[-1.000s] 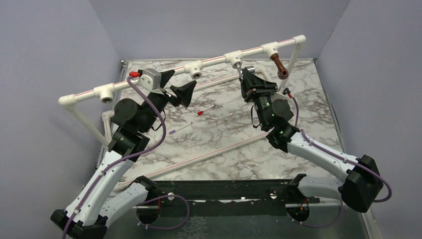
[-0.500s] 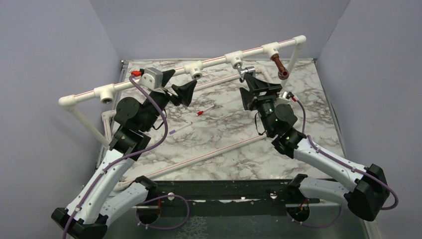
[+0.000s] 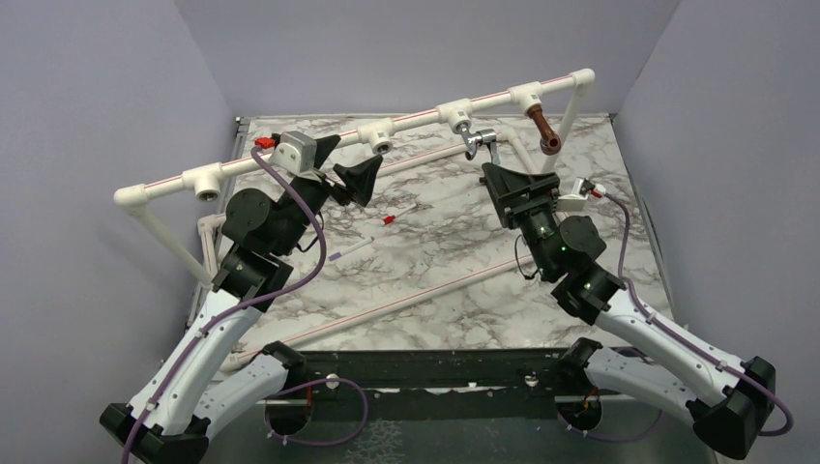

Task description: Install the water faucets

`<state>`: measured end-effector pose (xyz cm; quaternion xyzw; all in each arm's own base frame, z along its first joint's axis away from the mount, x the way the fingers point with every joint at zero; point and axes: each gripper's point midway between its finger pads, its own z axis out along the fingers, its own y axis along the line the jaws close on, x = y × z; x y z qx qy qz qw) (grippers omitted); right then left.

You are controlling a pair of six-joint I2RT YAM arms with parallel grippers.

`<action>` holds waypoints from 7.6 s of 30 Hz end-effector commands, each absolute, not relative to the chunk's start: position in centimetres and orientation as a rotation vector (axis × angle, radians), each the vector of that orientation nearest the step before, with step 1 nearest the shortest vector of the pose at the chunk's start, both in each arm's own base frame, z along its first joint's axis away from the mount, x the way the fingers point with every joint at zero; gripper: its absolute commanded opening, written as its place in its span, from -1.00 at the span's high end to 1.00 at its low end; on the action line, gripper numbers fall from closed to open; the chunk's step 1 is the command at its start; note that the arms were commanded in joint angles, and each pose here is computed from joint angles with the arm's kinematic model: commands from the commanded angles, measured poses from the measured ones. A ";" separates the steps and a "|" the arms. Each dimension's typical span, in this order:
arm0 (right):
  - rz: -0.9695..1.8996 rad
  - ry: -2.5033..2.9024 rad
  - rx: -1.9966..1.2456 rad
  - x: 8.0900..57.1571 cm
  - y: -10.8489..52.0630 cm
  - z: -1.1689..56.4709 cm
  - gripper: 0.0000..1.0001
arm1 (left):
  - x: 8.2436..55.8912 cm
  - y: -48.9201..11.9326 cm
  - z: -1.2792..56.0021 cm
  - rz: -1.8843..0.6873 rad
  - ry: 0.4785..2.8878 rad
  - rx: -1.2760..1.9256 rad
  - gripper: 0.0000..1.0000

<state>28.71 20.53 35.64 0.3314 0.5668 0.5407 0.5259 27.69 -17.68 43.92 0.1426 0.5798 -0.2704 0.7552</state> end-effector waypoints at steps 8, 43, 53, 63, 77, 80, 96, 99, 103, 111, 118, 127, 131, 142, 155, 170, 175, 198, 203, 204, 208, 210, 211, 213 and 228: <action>0.828 1.386 0.132 26.7 19.4 36.6 -0.56 | 27.7 -17.7 44.2 -0.590 1.248 0.305 -0.81; -0.412 0.705 -1.182 28.5 22.1 42.6 -0.67 | 27.6 -17.9 44.0 -0.621 1.244 0.291 -0.90; -0.655 0.685 -1.155 32.0 22.0 41.7 -0.52 | 27.2 -17.5 44.3 -0.608 1.229 0.288 -0.90; -0.718 0.714 -1.098 33.7 22.0 41.5 -0.31 | 27.0 -17.5 44.3 -0.616 1.219 0.287 -0.90; -0.602 0.753 -1.033 34.1 22.9 41.1 0.25 | 27.2 -17.6 44.1 -0.617 1.225 0.286 -0.91; -0.578 0.780 -1.011 34.4 22.9 40.9 0.60 | 27.2 -17.6 44.1 -0.619 1.225 0.288 -0.91; -0.033 0.979 -0.747 32.9 24.5 39.7 0.99 | 27.4 -17.8 43.8 -0.625 1.235 0.290 -0.91; 0.097 1.038 -0.633 32.8 24.5 40.0 0.99 | 27.4 -17.8 43.8 -0.625 1.237 0.290 -0.91; 0.253 1.089 -0.475 32.7 24.4 40.7 0.99 | 27.5 -17.9 43.6 -0.622 1.242 0.288 -0.90; 0.597 1.168 -0.123 32.5 24.3 41.6 0.99 | 27.5 -17.8 43.7 -0.623 1.239 0.288 -0.90; 0.953 1.183 0.268 32.4 24.1 41.6 0.99 | 27.6 -17.8 43.6 -0.621 1.242 0.287 -0.90; 1.291 1.145 0.616 32.3 23.9 41.8 0.99 | 27.6 -17.9 43.5 -0.624 1.246 0.288 -0.91; 1.386 1.148 0.741 32.3 23.8 41.7 0.99 | 27.7 -17.9 43.4 -0.624 1.246 0.288 -0.90; 1.552 1.159 1.014 32.5 23.6 40.5 0.99 | 27.5 -18.0 43.6 -0.632 1.242 0.289 -0.91; 1.595 1.148 1.101 32.3 23.2 41.0 0.98 | 27.7 -18.1 43.4 -0.634 1.251 0.292 -0.90; 1.496 1.206 1.106 32.0 22.2 39.6 -0.15 | 28.1 -18.3 42.9 -0.628 1.266 0.294 -0.91; 1.438 1.236 1.077 31.5 21.6 39.2 -0.23 | 28.2 -18.5 42.6 -0.629 1.273 0.299 -0.91; 0.540 1.296 -0.040 27.3 17.4 42.8 -0.44 | 27.8 -18.4 43.2 -0.642 1.261 0.301 -0.91; 0.297 1.278 -0.449 27.2 18.8 42.9 -0.44 | 27.5 -18.3 43.5 -0.642 1.249 0.301 -0.91; 0.254 1.270 -0.532 27.2 19.2 42.5 -0.44 | 27.4 -18.2 43.6 -0.640 1.246 0.301 -0.90; 0.093 1.230 -0.844 27.2 20.3 40.5 -0.47 | 27.3 -18.0 43.8 -0.635 1.241 0.298 -0.91; 0.006 1.187 -0.960 27.4 20.5 39.6 -0.47 | 27.3 -18.0 43.8 -0.634 1.241 0.298 -0.91; -0.042 1.166 -1.008 27.6 20.5 39.2 -0.44 | 27.3 -18.0 43.8 -0.634 1.241 0.297 -0.91; -0.119 1.125 -1.086 27.9 20.5 38.5 -0.41 | 27.3 -18.0 43.8 -0.634 1.241 0.298 -0.91; -0.613 0.682 -1.189 29.0 20.4 41.9 -0.42 | 27.3 -17.9 43.6 -0.627 1.242 0.294 -0.91</action>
